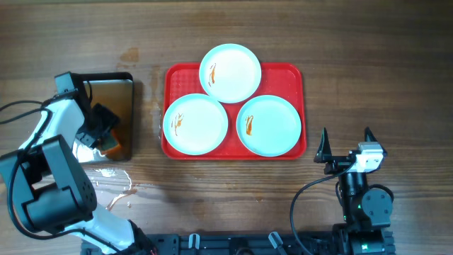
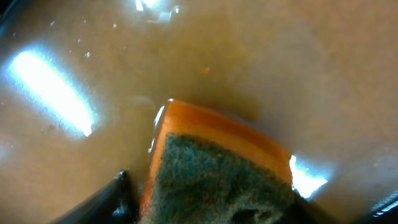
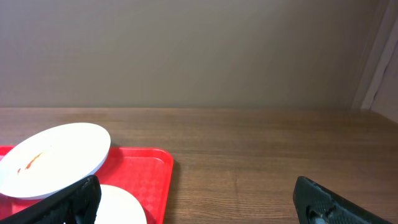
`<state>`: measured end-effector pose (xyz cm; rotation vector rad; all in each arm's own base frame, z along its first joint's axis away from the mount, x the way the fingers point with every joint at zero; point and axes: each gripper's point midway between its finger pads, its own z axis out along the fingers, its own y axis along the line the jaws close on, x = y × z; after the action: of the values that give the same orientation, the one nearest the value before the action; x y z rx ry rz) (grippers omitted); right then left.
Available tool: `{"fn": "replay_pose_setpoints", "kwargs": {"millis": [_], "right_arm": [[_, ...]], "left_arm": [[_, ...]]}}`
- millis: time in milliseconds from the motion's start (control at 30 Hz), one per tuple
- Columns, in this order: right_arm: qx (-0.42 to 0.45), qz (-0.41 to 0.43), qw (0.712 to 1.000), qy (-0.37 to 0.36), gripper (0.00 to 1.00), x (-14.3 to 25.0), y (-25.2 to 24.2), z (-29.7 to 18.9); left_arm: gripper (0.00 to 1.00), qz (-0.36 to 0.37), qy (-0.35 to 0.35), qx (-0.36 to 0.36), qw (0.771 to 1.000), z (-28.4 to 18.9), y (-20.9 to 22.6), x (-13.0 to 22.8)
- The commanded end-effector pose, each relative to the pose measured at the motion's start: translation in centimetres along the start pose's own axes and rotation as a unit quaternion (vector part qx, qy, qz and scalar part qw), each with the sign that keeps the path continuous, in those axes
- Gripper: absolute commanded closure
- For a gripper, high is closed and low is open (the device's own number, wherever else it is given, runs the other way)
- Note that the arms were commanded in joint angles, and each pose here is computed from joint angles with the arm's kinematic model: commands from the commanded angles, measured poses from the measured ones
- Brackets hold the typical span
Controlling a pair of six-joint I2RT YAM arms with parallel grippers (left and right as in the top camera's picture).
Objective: Clean dirty plates on tray and stack at the side
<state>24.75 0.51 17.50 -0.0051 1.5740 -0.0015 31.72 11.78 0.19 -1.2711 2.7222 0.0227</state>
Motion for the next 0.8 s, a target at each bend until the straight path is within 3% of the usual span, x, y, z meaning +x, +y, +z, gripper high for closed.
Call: {"fn": "replay_pose_setpoints", "kwargs": {"millis": [0, 67, 133, 500, 767], "right_arm": [[-0.007, 0.004, 1.000, -0.002, 0.00, -0.1, 0.2, 0.0], [-0.007, 0.004, 1.000, -0.002, 0.00, 0.0, 0.2, 0.0], [-0.007, 0.004, 1.000, -0.002, 0.00, 0.0, 0.3, 0.0], [-0.007, 0.004, 1.000, -0.002, 0.00, -0.1, 0.2, 0.0], [-0.007, 0.004, 1.000, -0.002, 0.00, -0.1, 0.2, 0.0]], "left_arm": [[0.59, 0.010, -0.001, -0.019, 1.000, 0.6, 0.6, 0.2], [0.66, 0.010, -0.003, -0.017, 1.000, 0.6, 0.5, 0.1], [0.95, 0.010, -0.009, -0.013, 1.000, 0.5, 0.3, -0.2], [0.96, 0.003, -0.095, 0.043, 0.995, -4.8, -2.6, -5.0], [0.96, 0.008, -0.200, 0.160, 0.967, -12.4, -6.1, -8.1]]}}
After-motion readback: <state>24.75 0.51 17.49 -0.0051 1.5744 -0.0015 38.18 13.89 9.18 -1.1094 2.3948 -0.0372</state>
